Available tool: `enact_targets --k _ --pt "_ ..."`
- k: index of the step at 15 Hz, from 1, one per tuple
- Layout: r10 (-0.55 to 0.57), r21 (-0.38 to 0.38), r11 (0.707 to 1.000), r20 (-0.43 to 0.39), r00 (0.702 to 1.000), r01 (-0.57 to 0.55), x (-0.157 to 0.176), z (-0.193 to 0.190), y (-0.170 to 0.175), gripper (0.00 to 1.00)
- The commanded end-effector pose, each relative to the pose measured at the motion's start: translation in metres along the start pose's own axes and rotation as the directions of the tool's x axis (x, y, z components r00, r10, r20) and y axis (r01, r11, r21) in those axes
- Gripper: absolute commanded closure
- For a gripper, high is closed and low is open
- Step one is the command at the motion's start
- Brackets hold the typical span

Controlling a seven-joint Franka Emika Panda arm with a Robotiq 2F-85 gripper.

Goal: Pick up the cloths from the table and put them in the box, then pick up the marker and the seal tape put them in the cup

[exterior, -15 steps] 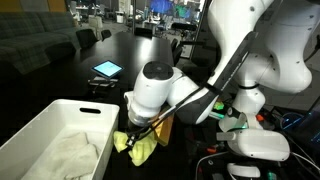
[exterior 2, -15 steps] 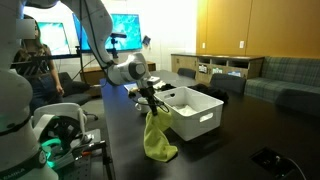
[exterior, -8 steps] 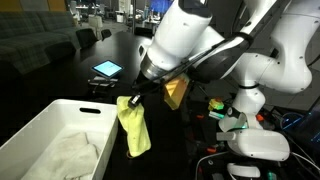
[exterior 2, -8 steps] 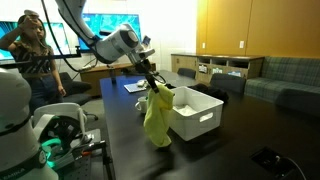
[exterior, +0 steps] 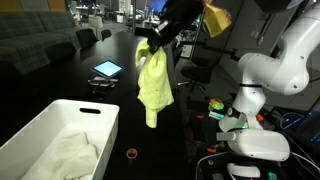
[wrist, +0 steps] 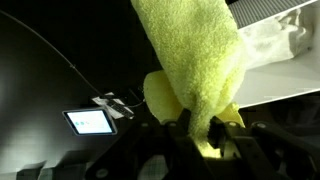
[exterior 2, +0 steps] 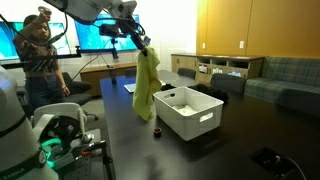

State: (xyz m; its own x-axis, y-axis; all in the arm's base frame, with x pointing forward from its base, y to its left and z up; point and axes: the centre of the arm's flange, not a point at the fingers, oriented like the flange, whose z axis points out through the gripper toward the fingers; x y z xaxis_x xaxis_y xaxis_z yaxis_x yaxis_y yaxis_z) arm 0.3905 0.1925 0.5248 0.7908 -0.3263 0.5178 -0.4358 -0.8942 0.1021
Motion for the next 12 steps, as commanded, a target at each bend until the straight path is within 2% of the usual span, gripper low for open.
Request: enact_targets --k 1,2,6,12 --pt "0.006 0.004 1.000 -0.021 1.000 -0.006 0.040 -0.047 -0.003 0.97" --pt "0.002 0.008 1.000 -0.031 1.000 -0.002 0.046 -0.056 -0.002 0.97" --pt "-0.013 0.015 1.000 -0.037 0.999 0.014 0.093 -0.059 -0.035 0.97" --pt "-0.065 0.028 0.997 -0.005 0.998 0.065 0.163 -0.008 -0.101 0.97"
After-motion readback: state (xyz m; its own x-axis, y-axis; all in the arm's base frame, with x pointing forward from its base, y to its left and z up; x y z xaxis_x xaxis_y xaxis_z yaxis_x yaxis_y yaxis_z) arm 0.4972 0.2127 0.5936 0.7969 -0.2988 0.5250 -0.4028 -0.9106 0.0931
